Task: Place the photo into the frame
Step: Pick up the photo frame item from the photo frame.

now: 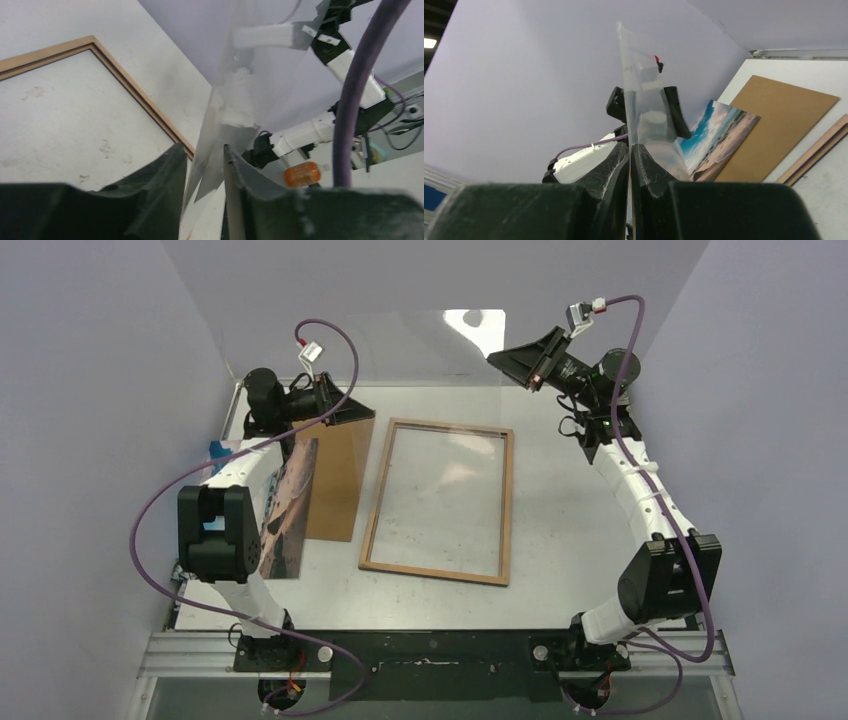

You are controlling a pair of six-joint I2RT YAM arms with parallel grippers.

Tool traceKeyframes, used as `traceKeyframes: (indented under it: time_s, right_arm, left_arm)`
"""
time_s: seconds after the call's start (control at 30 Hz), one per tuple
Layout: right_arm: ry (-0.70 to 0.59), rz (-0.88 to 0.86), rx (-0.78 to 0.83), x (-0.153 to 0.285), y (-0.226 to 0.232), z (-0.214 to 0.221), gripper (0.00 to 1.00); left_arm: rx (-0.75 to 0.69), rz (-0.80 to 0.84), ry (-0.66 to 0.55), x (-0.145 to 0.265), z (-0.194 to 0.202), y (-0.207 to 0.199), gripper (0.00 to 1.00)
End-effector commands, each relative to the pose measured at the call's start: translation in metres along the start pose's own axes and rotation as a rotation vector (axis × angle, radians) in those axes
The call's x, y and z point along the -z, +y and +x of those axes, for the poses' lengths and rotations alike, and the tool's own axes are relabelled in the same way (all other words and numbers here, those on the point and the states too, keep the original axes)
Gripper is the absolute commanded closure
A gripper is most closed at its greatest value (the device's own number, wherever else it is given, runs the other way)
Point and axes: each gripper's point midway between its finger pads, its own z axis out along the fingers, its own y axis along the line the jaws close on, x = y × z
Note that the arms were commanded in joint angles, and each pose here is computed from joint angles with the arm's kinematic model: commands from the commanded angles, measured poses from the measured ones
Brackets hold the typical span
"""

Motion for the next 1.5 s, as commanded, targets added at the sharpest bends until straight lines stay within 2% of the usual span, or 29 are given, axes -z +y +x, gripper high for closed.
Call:
traceKeyframes:
  time_s: [0.0, 0.13, 0.2, 0.4, 0.77, 1.13, 1.47]
  right_arm:
    - [-0.01, 0.031, 0.109, 0.003, -0.003, -0.005, 0.92]
    - [-0.001, 0.12, 0.129, 0.007, -0.028, -0.001, 0.81]
    - [0.01, 0.129, 0.122, 0.01, -0.035, 0.006, 0.71]
    - [0.065, 0.083, 0.102, 0.018, -0.041, 0.037, 0.54]
    - [0.082, 0.079, -0.009, 0.024, -0.06, 0.084, 0.55]
    - [0.011, 0.064, -0.039, 0.011, -0.062, 0.077, 0.55]
    - [-0.025, 0.065, -0.122, 0.011, -0.076, 0.096, 0.55]
  left_arm:
    - [-0.095, 0.128, 0.028, 0.002, -0.006, -0.04, 0.79]
    - [-0.089, 0.125, 0.023, 0.003, -0.004, -0.041, 1.0]
    - [-0.083, 0.118, 0.019, 0.003, -0.004, -0.041, 1.0]
    - [-0.104, 0.116, 0.001, 0.005, -0.01, -0.053, 1.0]
    - [-0.076, 0.167, -0.065, 0.008, -0.024, -0.078, 1.0]
    - [-0.038, 0.229, -0.167, 0.015, -0.045, -0.102, 1.0]
    - [-0.048, 0.202, -0.266, 0.022, -0.067, -0.109, 1.0]
